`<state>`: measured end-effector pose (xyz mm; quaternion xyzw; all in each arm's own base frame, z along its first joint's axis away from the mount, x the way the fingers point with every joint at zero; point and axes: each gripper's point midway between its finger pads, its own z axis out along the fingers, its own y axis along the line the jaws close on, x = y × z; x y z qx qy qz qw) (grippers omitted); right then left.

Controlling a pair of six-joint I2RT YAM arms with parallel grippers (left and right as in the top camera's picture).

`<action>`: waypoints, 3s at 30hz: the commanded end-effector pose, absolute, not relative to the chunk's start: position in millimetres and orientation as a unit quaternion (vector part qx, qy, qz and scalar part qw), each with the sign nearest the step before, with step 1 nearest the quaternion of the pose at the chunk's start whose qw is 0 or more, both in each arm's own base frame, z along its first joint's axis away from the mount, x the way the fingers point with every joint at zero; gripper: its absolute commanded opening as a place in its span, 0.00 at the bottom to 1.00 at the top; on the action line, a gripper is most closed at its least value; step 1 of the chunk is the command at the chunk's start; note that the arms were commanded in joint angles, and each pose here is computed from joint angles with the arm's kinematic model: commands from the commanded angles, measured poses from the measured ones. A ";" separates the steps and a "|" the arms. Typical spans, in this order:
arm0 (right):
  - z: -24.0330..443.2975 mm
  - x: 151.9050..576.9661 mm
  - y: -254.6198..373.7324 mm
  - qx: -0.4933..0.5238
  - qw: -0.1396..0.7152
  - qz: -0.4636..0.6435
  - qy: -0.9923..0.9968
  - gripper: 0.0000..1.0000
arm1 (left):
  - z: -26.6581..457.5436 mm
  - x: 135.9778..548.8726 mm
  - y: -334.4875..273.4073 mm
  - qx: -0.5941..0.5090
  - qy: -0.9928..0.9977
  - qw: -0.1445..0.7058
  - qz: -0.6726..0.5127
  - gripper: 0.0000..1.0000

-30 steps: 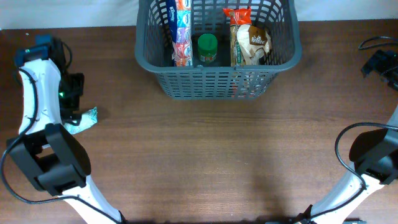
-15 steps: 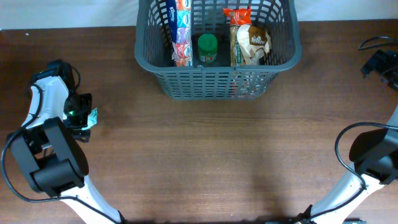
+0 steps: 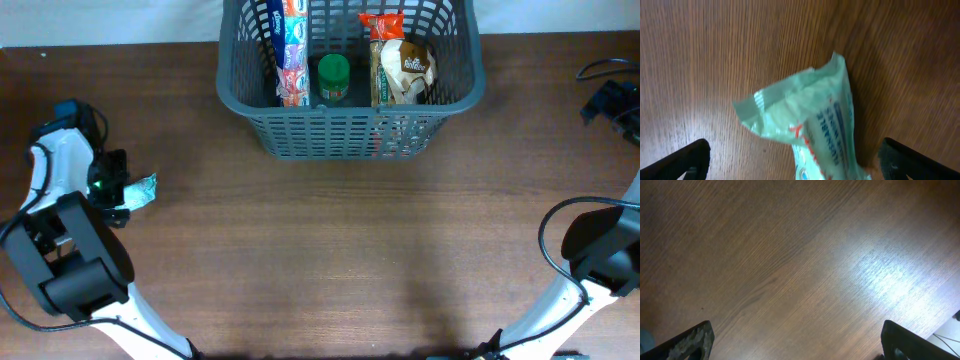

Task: Pack container
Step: 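Move the left gripper toward the mint-green wrapped item, then close the left gripper on the mint-green wipes pack, then lift the wipes pack with the left gripper and carry it over the basket, then lower the wipes pack into the basket and open the left gripper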

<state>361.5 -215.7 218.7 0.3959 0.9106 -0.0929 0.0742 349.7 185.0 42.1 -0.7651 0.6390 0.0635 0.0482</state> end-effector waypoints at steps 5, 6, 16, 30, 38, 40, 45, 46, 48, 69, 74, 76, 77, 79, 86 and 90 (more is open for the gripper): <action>216.9 358.7 -220.7 0.403 0.070 -0.102 0.907 0.99 | 26.7 351.9 182.3 -0.758 0.648 0.041 0.053 0.99; 216.9 358.7 -220.7 0.403 0.070 -0.102 0.907 0.99 | 24.0 352.2 181.2 -0.756 0.651 0.037 0.051 0.99; 216.9 358.7 -220.7 0.403 0.070 -0.102 0.907 0.99 | -6.9 346.6 173.1 -0.752 0.657 -0.006 0.054 0.99; 216.9 358.6 -220.8 0.403 0.070 -0.102 0.907 0.99 | -20.1 344.3 167.3 -0.744 0.666 -0.028 0.050 0.02; 216.9 358.7 -220.7 0.403 0.070 -0.102 0.907 0.99 | -3.6 373.8 154.9 -0.679 0.734 -0.013 -0.002 0.02; 216.9 358.7 -220.7 0.403 0.070 -0.102 0.907 0.99 | 25.0 397.5 158.7 -0.636 0.771 0.030 -0.008 0.02; 216.9 358.7 -220.7 0.403 0.070 -0.102 0.907 0.99 | 157.9 460.1 168.6 -0.547 0.813 0.201 -0.006 0.01; 216.9 358.7 -220.7 0.403 0.070 -0.102 0.907 0.99 | 195.9 474.5 164.1 -0.520 0.817 0.248 -0.017 0.02; 216.9 358.7 -220.7 0.403 0.070 -0.102 0.907 0.99 | 268.4 494.7 147.3 -0.468 0.817 0.333 -0.038 0.02; 216.9 358.7 -220.7 0.403 0.070 -0.102 0.907 0.99 | 424.3 540.6 -183.8 -0.042 0.819 0.565 -0.093 0.02; 216.9 358.7 -220.7 0.403 0.070 -0.102 0.907 0.99 | 352.5 568.4 -201.1 -0.025 0.856 0.510 -0.081 0.02; 216.9 358.7 -220.7 0.403 0.070 -0.102 0.907 0.99 | 325.9 574.2 -210.3 -0.015 0.870 0.485 -0.087 0.02; 216.9 358.7 -220.7 0.403 0.070 -0.102 0.907 0.99 | 314.3 576.0 -213.3 -0.014 0.876 0.474 -0.088 0.02; 216.9 358.7 -220.7 0.403 0.070 -0.102 0.907 0.99 | 292.3 579.4 -215.1 -0.019 0.887 0.454 -0.084 0.02; 216.9 358.7 -220.7 0.403 0.070 -0.102 0.907 0.99 | 236.6 584.5 -217.7 -0.012 0.912 0.404 -0.063 0.02; 216.9 358.6 -220.8 0.403 0.070 -0.102 0.907 0.99 | 220.2 582.0 -216.5 -0.010 0.922 0.384 -0.053 0.02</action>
